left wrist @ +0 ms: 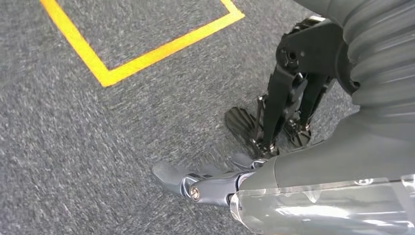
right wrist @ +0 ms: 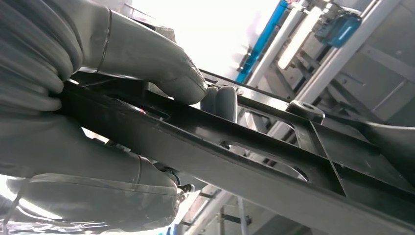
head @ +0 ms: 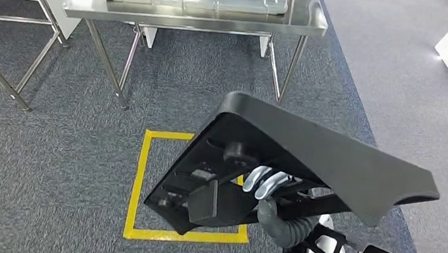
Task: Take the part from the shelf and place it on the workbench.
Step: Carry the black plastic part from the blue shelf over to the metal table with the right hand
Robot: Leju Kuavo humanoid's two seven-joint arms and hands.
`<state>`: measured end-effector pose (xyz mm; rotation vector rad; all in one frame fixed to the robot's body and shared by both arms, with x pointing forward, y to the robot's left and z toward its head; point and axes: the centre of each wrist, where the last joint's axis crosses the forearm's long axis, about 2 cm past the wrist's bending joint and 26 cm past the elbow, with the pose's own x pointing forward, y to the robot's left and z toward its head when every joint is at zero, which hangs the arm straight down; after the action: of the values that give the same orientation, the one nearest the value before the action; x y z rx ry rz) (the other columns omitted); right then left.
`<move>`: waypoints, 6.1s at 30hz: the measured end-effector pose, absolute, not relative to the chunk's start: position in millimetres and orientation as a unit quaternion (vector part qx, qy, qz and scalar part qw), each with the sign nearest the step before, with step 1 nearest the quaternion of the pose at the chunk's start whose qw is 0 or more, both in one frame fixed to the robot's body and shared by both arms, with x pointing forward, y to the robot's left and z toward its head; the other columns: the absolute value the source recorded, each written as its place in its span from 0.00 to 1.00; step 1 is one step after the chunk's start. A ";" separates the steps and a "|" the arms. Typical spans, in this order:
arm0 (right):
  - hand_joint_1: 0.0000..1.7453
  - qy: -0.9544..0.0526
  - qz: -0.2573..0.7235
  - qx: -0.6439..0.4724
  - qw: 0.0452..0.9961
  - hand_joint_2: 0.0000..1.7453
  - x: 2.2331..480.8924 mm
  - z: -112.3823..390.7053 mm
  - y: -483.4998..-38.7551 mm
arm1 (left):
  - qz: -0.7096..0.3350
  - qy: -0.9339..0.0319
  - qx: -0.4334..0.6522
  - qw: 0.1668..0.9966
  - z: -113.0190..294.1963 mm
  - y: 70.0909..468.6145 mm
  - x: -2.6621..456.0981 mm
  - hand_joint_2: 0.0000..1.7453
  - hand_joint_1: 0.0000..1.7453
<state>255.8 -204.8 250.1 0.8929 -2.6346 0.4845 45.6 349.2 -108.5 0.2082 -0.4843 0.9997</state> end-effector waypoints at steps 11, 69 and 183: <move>1.00 -0.922 0.168 0.309 0.161 1.00 252.9 248.4 -205.9 | 0.474 -0.230 0.097 0.844 -108.6 348.1 45.7 1.00 0.00; 1.00 -0.925 0.166 0.300 0.161 1.00 245.5 246.9 -216.0 | 0.475 -0.232 0.092 0.844 -108.3 345.9 49.6 1.00 0.00; 1.00 -0.932 0.128 0.317 0.120 1.00 241.2 263.1 -222.5 | 0.493 -0.231 0.101 0.833 -107.5 352.0 50.9 1.00 0.00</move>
<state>241.2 -222.5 263.1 0.9260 -2.7227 0.3750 50.9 352.0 -107.5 0.2133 -0.4905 1.0448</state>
